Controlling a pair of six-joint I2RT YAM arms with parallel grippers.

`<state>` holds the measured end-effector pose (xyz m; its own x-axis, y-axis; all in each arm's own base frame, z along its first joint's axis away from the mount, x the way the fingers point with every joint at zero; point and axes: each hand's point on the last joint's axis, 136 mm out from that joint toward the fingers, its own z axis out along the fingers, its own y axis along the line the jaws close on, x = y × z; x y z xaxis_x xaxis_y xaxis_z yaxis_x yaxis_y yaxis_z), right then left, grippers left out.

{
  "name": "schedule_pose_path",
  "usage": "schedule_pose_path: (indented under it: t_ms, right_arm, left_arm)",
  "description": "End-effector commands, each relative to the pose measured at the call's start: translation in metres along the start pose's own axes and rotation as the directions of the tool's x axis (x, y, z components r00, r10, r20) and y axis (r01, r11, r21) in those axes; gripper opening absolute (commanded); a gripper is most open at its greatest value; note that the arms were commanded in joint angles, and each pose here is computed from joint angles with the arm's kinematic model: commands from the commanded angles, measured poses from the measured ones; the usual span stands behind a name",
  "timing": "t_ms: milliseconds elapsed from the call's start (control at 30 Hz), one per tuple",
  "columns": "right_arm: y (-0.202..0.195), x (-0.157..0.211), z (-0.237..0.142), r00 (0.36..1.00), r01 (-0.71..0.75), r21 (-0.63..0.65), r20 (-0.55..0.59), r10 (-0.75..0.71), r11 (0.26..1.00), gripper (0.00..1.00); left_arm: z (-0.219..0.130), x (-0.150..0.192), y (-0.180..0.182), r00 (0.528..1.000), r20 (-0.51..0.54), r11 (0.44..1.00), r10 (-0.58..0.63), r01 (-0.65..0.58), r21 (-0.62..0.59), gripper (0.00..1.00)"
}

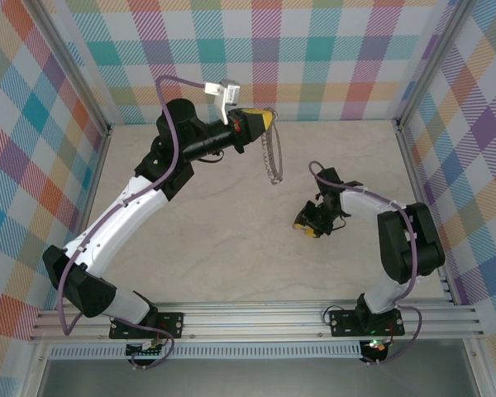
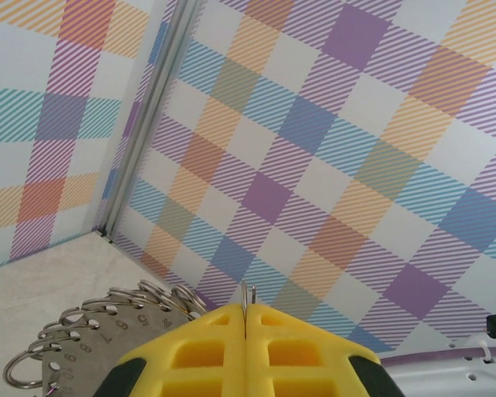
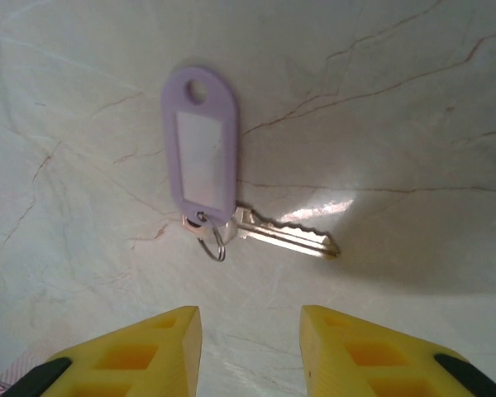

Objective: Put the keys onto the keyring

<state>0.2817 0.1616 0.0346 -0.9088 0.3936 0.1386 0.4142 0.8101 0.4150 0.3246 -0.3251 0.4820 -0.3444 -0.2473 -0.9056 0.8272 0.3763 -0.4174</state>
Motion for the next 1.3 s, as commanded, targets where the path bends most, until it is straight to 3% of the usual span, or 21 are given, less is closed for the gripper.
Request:
schedule_pose_path:
  t_ms: [0, 1267]
  right_arm:
    - [0.013, -0.007, -0.001, 1.0, -0.003, -0.018, 0.012, 0.004, 1.0, 0.35]
    - [0.025, -0.017, 0.019, 0.999, 0.017, 0.002, -0.033, -0.017, 1.0, 0.28]
  left_arm:
    - [-0.015, -0.028, -0.017, 0.995, 0.091, 0.999, 0.043, -0.045, 0.027, 0.0]
    - [-0.015, -0.031, 0.0, 0.994, 0.102, 1.0, 0.03, -0.031, 0.007, 0.0]
